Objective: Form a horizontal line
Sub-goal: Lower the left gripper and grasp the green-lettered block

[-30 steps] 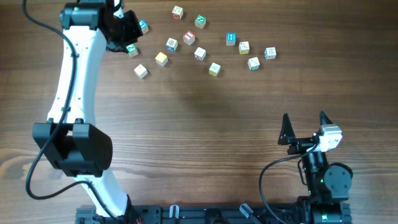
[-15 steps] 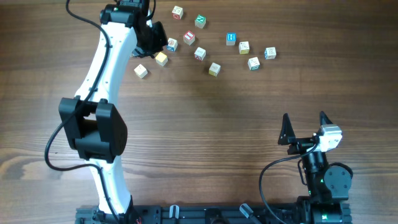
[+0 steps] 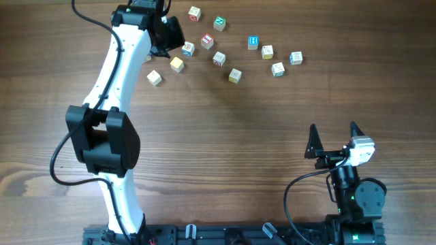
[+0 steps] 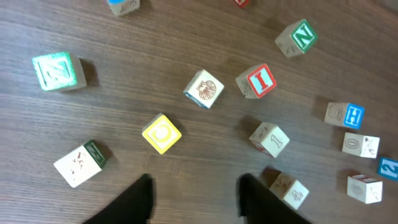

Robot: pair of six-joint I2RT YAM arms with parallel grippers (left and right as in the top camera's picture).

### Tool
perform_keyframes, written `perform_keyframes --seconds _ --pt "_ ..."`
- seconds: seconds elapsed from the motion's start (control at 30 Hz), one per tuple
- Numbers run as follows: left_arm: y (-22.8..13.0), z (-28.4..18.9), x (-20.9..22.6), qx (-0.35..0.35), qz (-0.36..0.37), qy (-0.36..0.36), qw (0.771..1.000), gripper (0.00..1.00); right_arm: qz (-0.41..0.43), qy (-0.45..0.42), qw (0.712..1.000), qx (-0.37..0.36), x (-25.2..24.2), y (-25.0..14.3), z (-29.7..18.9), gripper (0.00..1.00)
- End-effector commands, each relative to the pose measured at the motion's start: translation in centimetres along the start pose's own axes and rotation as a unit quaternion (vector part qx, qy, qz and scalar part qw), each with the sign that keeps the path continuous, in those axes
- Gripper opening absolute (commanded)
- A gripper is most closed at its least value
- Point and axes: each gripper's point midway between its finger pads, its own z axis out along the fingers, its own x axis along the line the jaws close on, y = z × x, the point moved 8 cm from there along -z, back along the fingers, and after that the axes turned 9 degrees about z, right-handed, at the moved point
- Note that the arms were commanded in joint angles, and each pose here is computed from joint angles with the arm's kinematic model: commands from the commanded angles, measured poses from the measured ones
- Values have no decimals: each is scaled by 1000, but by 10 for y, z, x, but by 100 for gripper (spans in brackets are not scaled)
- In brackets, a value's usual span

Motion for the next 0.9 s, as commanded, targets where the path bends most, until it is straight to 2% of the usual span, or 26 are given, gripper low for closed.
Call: perform_keyframes --seconds 0.0,0.1,0.4,0.47,0.6,0.73,0.87 --pt "-3 18 5 10 0 20 1000 59 -6 10 1000 -4 2 1 0 100" --pt "-6 32 7 22 -1 24 999 66 -5 10 1000 -4 2 1 0 99" --pt "-12 60 11 41 -2 30 999 76 -5 10 1000 -4 2 1 0 100" --pt "-14 79 13 46 -2 32 998 84 -5 10 1000 -4 2 1 0 100" --pt "-5 96 12 16 -1 25 1000 89 -5 10 1000 -4 2 1 0 100" --pt "8 94 35 -26 -10 96 995 92 -5 10 1000 -4 2 1 0 100" --pt "17 91 66 -34 -37 112 992 93 -6 10 1000 -4 2 1 0 100"
